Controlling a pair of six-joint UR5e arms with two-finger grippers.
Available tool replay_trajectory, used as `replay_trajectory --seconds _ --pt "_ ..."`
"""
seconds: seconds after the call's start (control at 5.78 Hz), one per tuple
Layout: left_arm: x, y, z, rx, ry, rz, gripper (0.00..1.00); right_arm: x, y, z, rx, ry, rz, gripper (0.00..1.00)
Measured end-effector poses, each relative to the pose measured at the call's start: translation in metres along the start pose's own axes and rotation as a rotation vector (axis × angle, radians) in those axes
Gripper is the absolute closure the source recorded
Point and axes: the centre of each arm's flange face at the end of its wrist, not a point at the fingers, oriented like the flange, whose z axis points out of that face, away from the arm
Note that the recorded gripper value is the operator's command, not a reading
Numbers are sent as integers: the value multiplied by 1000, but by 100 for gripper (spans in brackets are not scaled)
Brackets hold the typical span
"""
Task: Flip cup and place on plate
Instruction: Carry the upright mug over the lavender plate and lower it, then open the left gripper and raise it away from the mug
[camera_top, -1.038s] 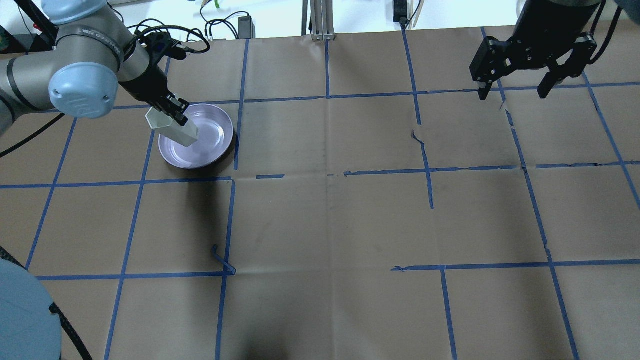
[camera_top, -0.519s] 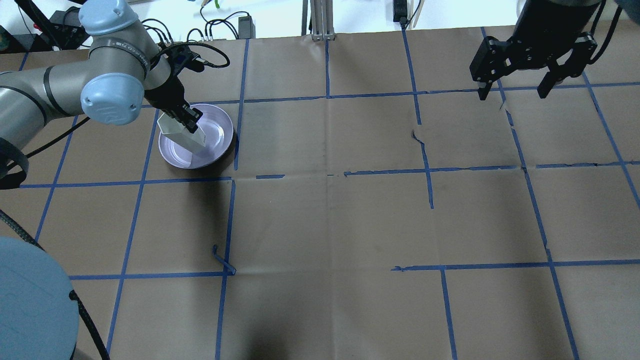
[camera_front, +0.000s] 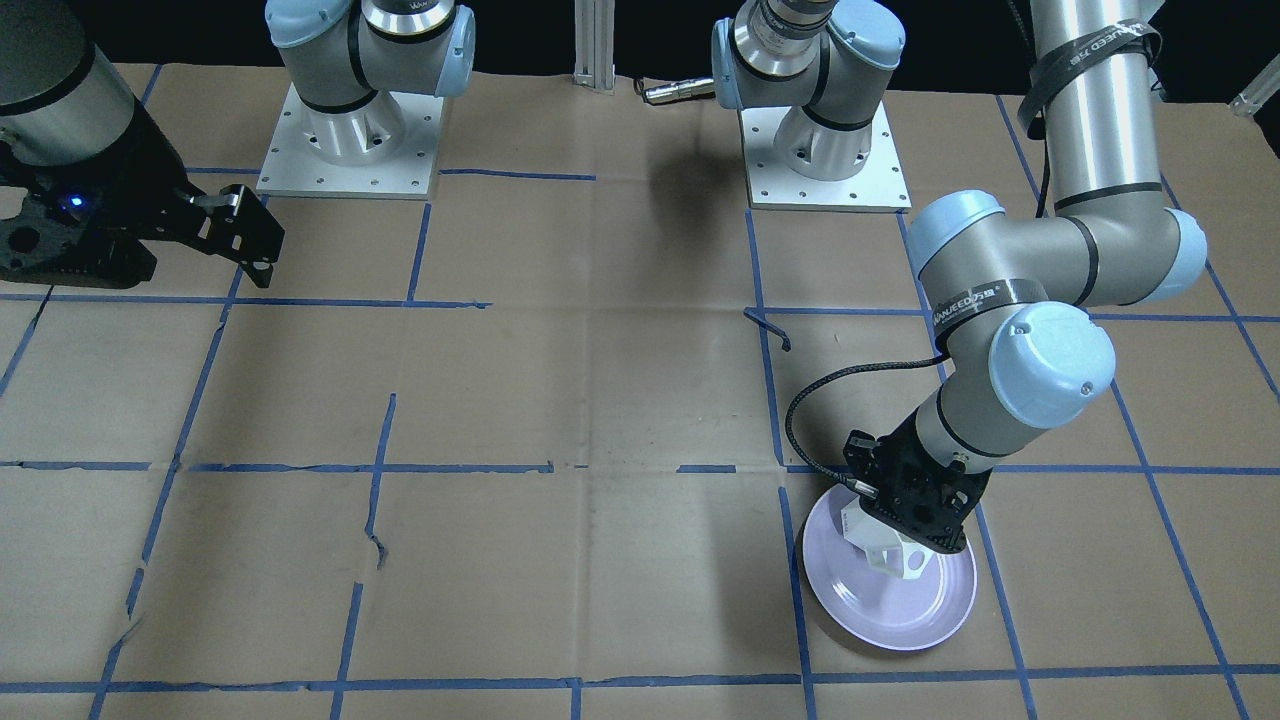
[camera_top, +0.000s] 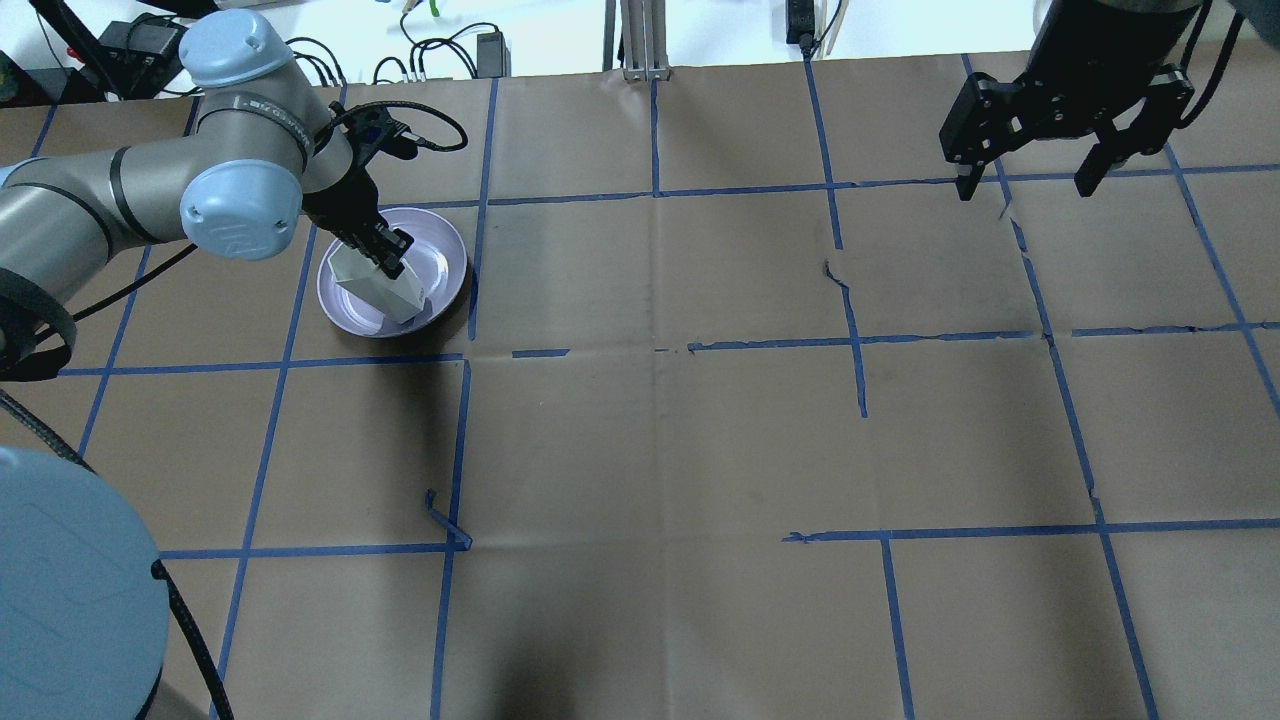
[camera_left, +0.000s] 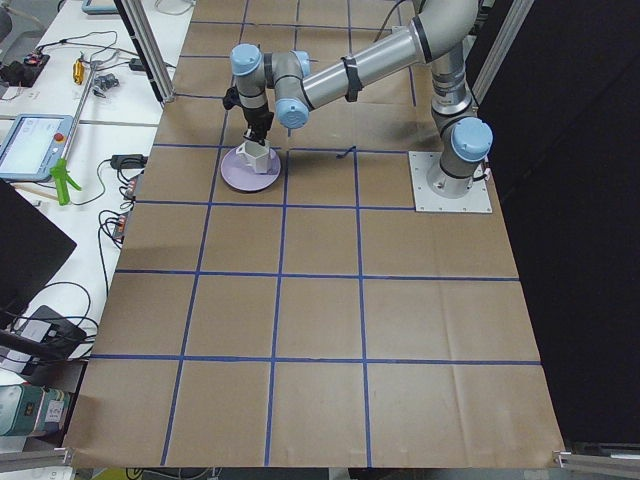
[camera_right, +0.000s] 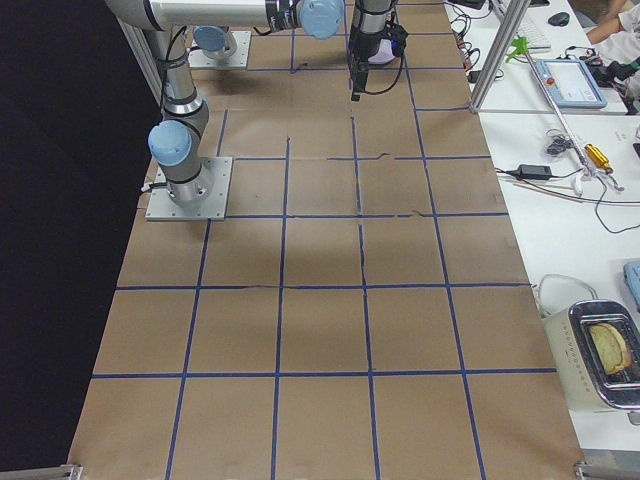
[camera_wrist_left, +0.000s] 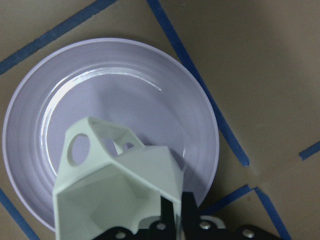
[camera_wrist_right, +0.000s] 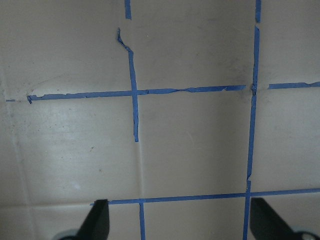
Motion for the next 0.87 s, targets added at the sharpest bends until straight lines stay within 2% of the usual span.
replay_trajectory --seconds 0.52,0.69,0.87 --pt "0 -4 -2 24 -10 -6 5 0 0 0 0 0 0 0" --pt "3 -5 -13 36 -14 -27 4 0 0 0 0 0 0 0" --pt "8 -6 -29 43 -16 -101 2 0 0 0 0 0 0 0"
